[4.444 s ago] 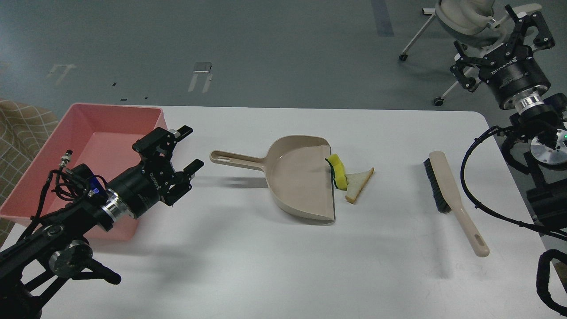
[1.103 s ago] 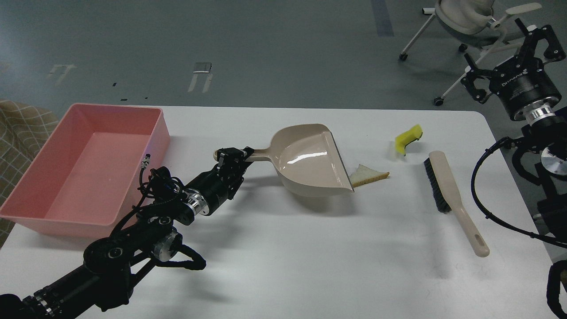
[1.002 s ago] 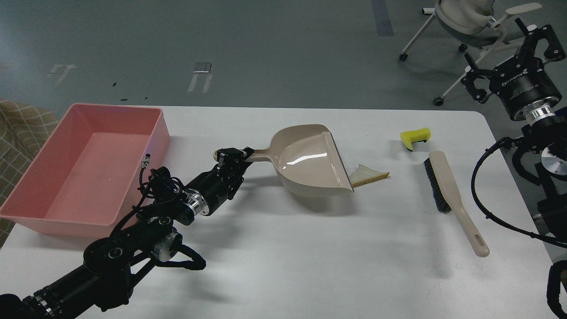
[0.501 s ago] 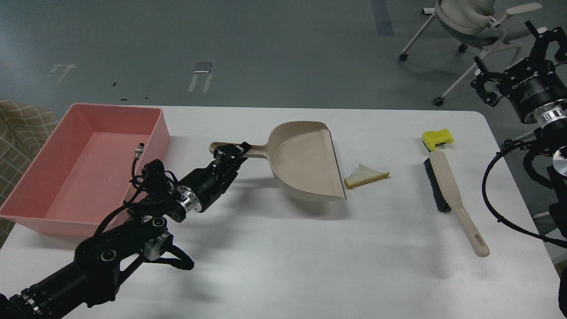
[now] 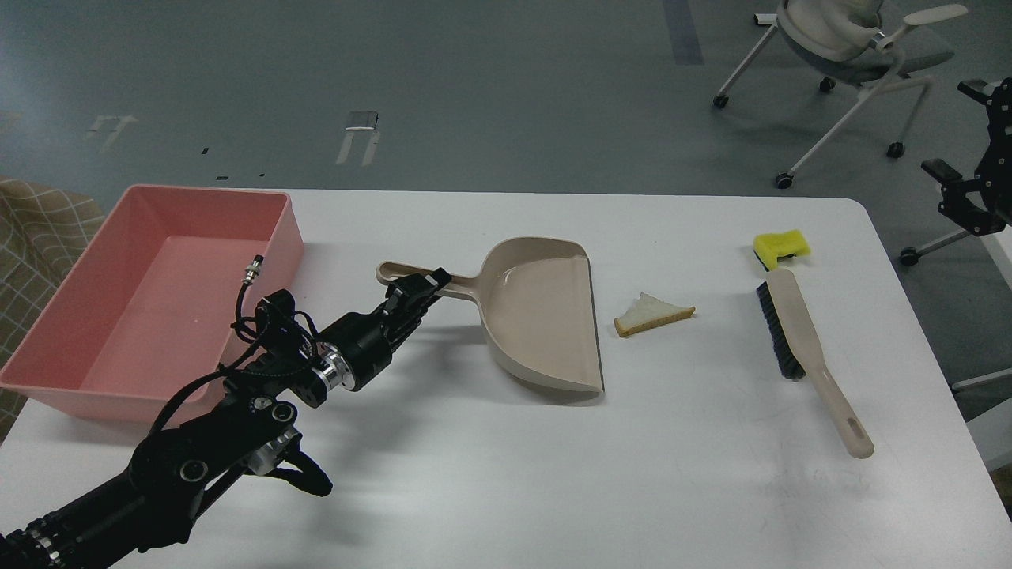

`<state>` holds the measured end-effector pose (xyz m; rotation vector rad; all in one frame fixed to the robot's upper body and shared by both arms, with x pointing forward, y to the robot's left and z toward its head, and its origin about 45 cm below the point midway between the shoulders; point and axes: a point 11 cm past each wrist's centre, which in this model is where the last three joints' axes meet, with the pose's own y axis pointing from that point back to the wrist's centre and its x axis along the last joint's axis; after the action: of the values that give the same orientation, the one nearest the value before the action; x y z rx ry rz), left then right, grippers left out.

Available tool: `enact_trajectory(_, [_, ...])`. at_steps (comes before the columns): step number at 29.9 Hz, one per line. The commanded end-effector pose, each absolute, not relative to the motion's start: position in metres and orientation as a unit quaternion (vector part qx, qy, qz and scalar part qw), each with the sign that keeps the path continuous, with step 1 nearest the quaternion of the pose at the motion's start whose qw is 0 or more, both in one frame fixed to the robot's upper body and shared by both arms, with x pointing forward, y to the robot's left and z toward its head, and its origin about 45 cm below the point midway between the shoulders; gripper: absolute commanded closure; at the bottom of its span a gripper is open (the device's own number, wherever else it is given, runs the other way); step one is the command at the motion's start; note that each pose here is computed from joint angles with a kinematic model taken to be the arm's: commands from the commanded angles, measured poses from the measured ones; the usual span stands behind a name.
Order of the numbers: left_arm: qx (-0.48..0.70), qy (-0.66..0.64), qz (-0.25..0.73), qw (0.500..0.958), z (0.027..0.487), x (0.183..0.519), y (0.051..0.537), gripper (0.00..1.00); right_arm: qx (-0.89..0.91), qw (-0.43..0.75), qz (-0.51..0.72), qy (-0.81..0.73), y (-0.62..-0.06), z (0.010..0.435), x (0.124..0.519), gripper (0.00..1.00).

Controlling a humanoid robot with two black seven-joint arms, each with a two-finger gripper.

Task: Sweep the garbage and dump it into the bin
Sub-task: 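Reach the right gripper to the brush handle and grasp it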

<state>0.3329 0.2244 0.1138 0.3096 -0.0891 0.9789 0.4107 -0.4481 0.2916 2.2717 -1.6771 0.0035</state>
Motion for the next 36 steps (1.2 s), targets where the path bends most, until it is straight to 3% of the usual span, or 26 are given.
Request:
enact_trajectory(1, [0.148,-0.044,0.469,0.870,0.113,0.332,0.226,0.79,0.805,0.222,0.038,-0.549,-0.448,0.303,0.388,0.00])
enact_trajectory(8, [0.142,-0.048,0.470,0.870,0.114,0.333,0.227,0.79,0.810,0.296,0.078,-0.500,-0.446,0.304,0.376,0.00])
enact_trajectory(12, [0.146,-0.051,0.471,0.869,0.114,0.333,0.229,0.79,0.815,0.392,0.108,-0.412,-0.416,0.266,0.358,0.00])
enact_trajectory(17, [0.154,-0.048,0.474,0.866,0.110,0.333,0.234,0.79,0.807,0.451,0.113,-0.364,-0.405,0.250,0.342,0.00])
enact_trajectory(36, [0.163,-0.045,0.478,0.862,0.104,0.332,0.239,0.79,0.783,0.545,0.121,-0.274,-0.386,0.213,0.310,0.00])
